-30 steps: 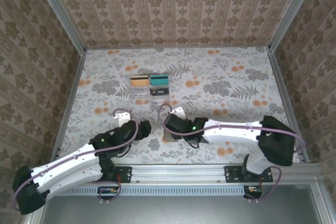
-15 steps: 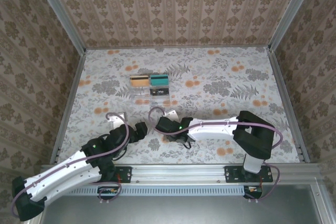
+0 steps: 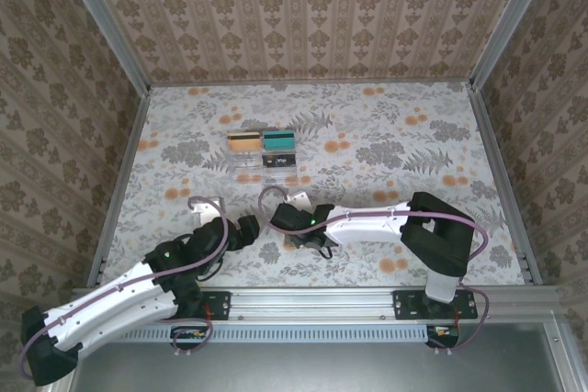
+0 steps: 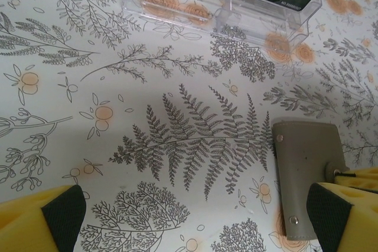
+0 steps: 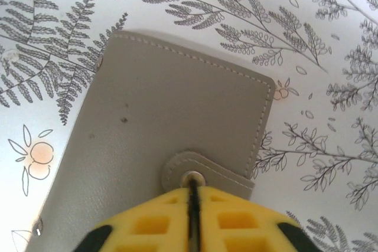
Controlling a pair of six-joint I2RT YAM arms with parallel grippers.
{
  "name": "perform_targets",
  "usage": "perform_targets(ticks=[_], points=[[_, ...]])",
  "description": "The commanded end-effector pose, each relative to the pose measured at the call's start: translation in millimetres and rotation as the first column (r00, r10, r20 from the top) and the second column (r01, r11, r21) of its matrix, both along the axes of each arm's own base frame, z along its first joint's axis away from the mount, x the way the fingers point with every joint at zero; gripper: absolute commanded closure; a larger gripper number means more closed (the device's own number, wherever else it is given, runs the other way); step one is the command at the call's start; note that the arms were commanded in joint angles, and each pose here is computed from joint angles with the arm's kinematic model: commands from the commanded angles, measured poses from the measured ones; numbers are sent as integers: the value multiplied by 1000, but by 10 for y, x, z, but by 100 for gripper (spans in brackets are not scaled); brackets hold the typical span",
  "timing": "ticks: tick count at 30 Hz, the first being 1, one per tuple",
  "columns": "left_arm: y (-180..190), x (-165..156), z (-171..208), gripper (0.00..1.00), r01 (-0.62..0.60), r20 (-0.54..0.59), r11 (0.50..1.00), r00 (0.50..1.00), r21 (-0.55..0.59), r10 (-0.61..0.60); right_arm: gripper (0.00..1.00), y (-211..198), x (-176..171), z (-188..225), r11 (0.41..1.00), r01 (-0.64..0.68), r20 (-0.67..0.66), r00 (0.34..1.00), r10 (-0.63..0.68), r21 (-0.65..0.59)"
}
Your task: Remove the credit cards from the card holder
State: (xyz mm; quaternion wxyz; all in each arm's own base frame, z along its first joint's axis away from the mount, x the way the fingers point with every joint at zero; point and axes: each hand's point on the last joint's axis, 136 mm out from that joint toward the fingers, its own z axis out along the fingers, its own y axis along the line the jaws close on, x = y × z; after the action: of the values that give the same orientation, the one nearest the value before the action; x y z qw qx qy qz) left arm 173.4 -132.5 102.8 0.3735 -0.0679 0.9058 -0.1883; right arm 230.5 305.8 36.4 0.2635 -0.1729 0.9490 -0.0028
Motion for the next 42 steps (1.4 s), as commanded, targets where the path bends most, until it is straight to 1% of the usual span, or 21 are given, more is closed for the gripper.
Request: perform_targets(ticks=[1, 4, 5, 7, 10, 11, 12, 14, 15, 16, 17, 19, 21, 23, 29, 35, 37, 38, 40, 41, 42], points=[[-81, -26, -31, 0, 30, -20, 999, 999, -14, -30, 100, -56, -54, -61, 1000, -19, -26, 999, 18, -14], [-211, -34, -36, 4, 59, -33, 996, 998, -62, -61, 100, -31, -44, 6, 1000, -28, -16, 999, 28, 4], [-274, -44, -39, 9, 72, -40, 993, 996, -91, -76, 100, -10, -43, 33, 999, -34, -13, 999, 34, 19], [-415, -53, -34, 27, 97, -43, 982, 993, -162, -106, 100, 25, -58, 81, 998, -48, -12, 999, 49, 50], [-574, -63, -30, 59, 112, -48, 960, 991, -258, -129, 100, 71, -73, 181, 993, -64, 0, 998, 65, 102], [-602, -60, -26, 65, 112, -49, 955, 990, -276, -130, 100, 74, -69, 218, 992, -65, 7, 998, 64, 111], [-609, -52, -24, 69, 109, -48, 954, 991, -280, -128, 100, 56, -56, 240, 993, -61, 14, 998, 60, 105], [-597, -45, -29, 69, 102, -50, 956, 991, -273, -121, 100, 17, -28, 283, 996, -53, 26, 998, 51, 76], [-587, -39, -26, 66, 98, -49, 958, 992, -270, -116, 93, 13, -18, 289, 997, -53, 24, 998, 52, 59], [-576, -39, -30, 64, 96, -50, 959, 992, -266, -114, 77, 16, -8, 288, 998, -53, 21, 998, 52, 42], [-558, -35, -22, 63, 92, -50, 961, 993, -261, -109, 71, 24, 8, 289, 998, -51, 19, 999, 51, 26], [-513, -31, -8, 57, 83, -47, 967, 994, -242, -97, 68, 34, 28, 254, 999, -49, 14, 999, 49, 5], [-468, -33, -3, 55, 73, -46, 971, 995, -229, -86, 63, 33, 58, 214, 999, -41, 8, 999, 41, -7], [-438, -41, -2, 50, 69, -44, 971, 996, -231, -81, 61, 21, 80, 161, 999, -33, -5, 999, 32, -23], [-396, -52, -16, 49, 59, -43, 971, 997, -234, -71, 60, -20, 88, -28, 998, -28, -45, 999, 26, -52], [-409, -47, 0, 48, 66, -41, 971, 996, -228, -78, 51, -23, 57, -205, 997, -40, -81, 996, 35, -62], [-411, -47, -9, 48, 67, -43, 972, 996, -223, -79, 51, -5, 60, -234, 997, -44, -83, 996, 39, -62], [-411, -49, -15, 48, 68, -45, 973, 996, -222, -80, 52, -3, 58, -253, 997, -46, -88, 995, 40, -66], [-427, -50, -12, 48, 72, -47, 972, 995, -225, -85, 63, -3, 55, -276, 996, -49, -97, 994, 42, -72], [-433, -51, -16, 48, 73, -50, 972, 995, -225, -87, 71, 4, 51, -276, 997, -49, -98, 994, 42, -66], [-442, -50, -14, 47, 76, -50, 971, 995, -226, -90, 82, 2, 43, -276, 997, -50, -99, 994, 44, -61]])
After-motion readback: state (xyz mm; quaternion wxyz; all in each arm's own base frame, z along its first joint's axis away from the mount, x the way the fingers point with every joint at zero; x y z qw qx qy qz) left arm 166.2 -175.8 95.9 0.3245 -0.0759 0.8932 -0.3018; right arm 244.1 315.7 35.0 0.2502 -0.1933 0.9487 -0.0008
